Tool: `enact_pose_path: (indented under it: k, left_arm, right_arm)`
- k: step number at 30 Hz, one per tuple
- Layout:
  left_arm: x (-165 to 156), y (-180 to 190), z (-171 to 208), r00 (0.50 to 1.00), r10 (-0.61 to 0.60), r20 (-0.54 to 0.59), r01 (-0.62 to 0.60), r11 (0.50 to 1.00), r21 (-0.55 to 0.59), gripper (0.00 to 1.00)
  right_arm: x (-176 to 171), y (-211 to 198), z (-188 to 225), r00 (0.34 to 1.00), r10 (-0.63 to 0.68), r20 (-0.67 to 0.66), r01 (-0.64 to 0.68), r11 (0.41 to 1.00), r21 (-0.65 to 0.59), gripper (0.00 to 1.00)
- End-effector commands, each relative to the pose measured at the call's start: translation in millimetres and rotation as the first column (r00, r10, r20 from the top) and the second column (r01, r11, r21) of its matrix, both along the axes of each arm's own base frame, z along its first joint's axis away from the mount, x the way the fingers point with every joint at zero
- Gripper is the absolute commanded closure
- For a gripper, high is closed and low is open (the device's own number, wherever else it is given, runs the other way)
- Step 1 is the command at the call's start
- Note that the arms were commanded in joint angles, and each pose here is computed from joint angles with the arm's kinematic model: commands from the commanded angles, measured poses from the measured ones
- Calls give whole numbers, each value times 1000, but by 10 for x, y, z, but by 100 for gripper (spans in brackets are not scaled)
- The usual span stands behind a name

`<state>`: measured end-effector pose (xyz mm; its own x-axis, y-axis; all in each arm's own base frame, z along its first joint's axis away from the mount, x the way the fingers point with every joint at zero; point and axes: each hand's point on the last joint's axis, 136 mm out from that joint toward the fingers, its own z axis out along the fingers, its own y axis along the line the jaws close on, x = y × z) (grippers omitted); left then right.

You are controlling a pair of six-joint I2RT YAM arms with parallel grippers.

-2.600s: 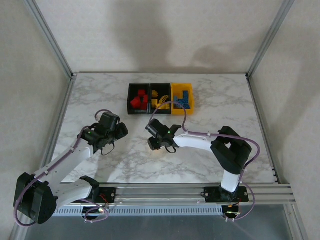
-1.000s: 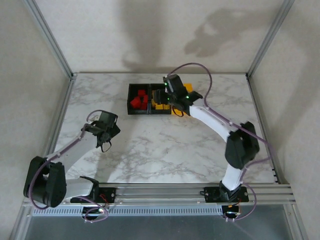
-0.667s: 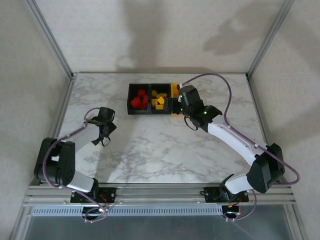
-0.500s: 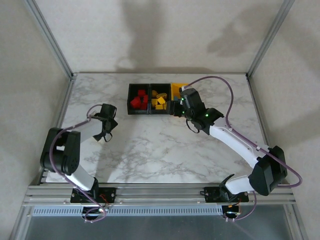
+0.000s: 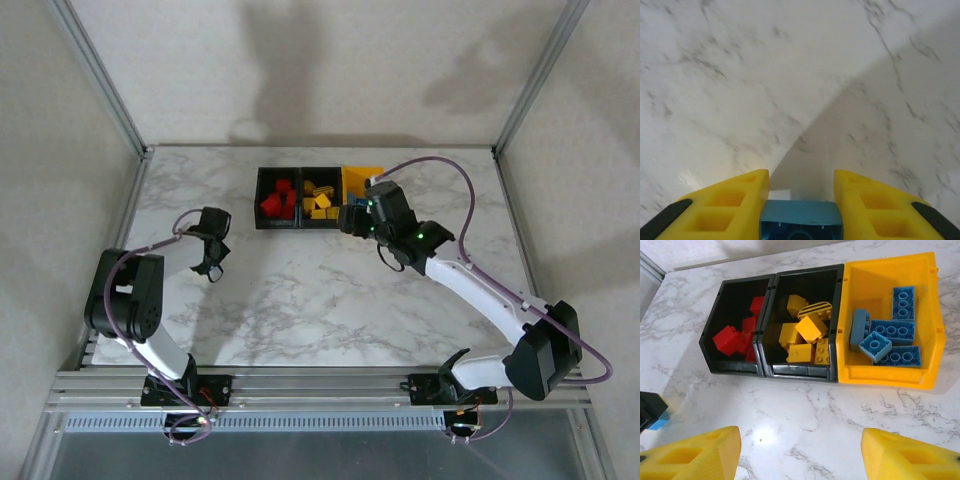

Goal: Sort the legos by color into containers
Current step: Pick up the lego from the middle-left of the table, then place the lego in the container.

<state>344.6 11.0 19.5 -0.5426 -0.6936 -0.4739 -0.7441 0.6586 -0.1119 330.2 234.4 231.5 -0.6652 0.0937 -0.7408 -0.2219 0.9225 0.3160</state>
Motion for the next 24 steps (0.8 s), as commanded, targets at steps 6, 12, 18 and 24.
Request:
enact_pose_path:
  k: [6, 12, 18, 24]
  left_arm:
    - [168, -745, 517, 977, -188, 104, 195, 979, -64, 69]
    - [527, -1617, 960, 925, -327, 192, 345, 936, -71, 68]
    - [944, -2497, 1210, 869, -428, 249, 457, 887, -70, 68]
    - [1297, -3142, 1309, 831, -472, 295, 513, 855, -77, 68]
  right_arm:
    - [-224, -201, -89, 999, -36, -21, 37, 999, 20, 35]
    - [-467, -443, -290, 995, -82, -62, 83, 996, 19, 35]
    - [-707, -695, -384, 988, -133, -82, 136, 990, 34, 35]
    - [-923, -927, -415, 979, -182, -92, 187, 981, 55, 35]
